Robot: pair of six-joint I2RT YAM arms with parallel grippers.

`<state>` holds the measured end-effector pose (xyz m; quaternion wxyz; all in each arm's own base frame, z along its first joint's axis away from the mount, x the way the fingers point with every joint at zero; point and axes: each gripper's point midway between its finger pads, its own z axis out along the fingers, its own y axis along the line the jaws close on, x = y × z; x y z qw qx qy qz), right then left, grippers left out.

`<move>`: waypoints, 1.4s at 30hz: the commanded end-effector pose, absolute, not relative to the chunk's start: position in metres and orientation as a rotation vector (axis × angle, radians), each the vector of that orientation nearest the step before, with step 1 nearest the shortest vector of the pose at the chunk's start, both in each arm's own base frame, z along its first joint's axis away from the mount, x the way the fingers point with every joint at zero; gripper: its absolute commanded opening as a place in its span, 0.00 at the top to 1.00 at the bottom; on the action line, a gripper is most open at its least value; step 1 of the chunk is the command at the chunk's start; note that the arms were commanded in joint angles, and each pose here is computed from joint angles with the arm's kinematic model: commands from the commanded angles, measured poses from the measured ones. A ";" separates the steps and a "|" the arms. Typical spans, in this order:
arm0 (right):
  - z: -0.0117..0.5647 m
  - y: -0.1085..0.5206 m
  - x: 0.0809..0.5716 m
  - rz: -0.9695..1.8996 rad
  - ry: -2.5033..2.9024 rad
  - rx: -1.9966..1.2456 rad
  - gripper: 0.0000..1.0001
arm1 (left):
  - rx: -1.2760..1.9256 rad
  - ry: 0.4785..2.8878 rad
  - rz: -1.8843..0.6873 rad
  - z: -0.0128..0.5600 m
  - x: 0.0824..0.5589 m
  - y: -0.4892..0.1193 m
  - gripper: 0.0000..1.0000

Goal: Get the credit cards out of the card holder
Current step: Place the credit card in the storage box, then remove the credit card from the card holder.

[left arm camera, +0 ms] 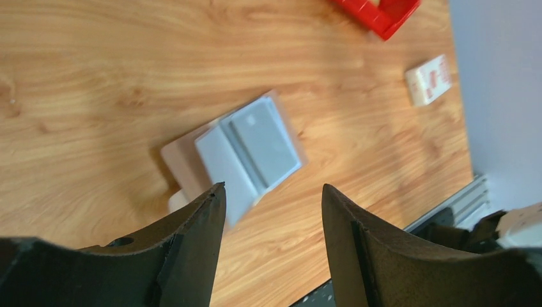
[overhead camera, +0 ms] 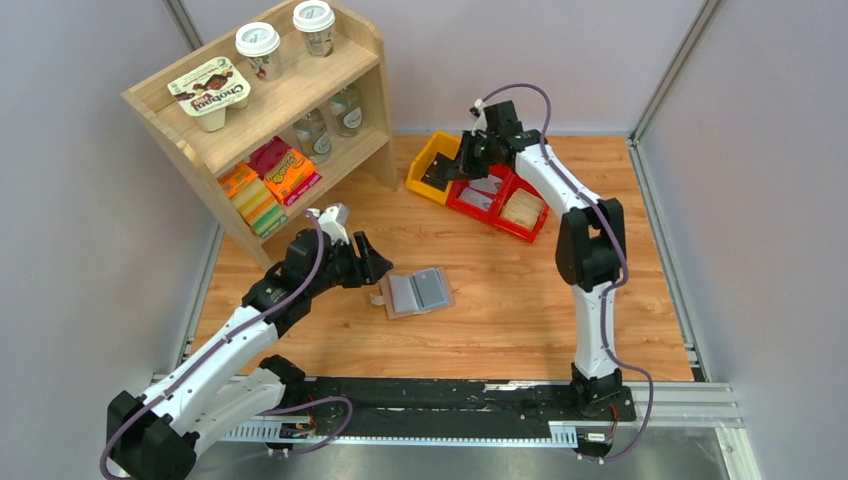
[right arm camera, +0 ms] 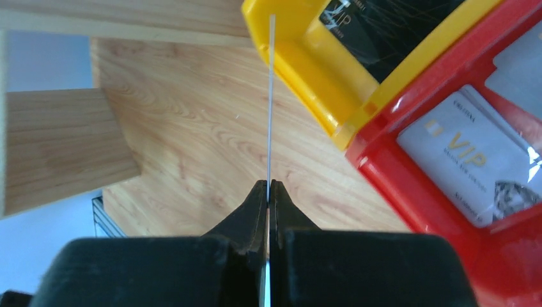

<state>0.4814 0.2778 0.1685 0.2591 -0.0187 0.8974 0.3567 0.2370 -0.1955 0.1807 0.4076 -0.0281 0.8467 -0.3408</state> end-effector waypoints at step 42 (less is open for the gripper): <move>0.182 0.256 0.442 0.654 2.366 -0.131 0.46 | -0.075 2.324 -0.952 0.158 0.231 -0.219 0.37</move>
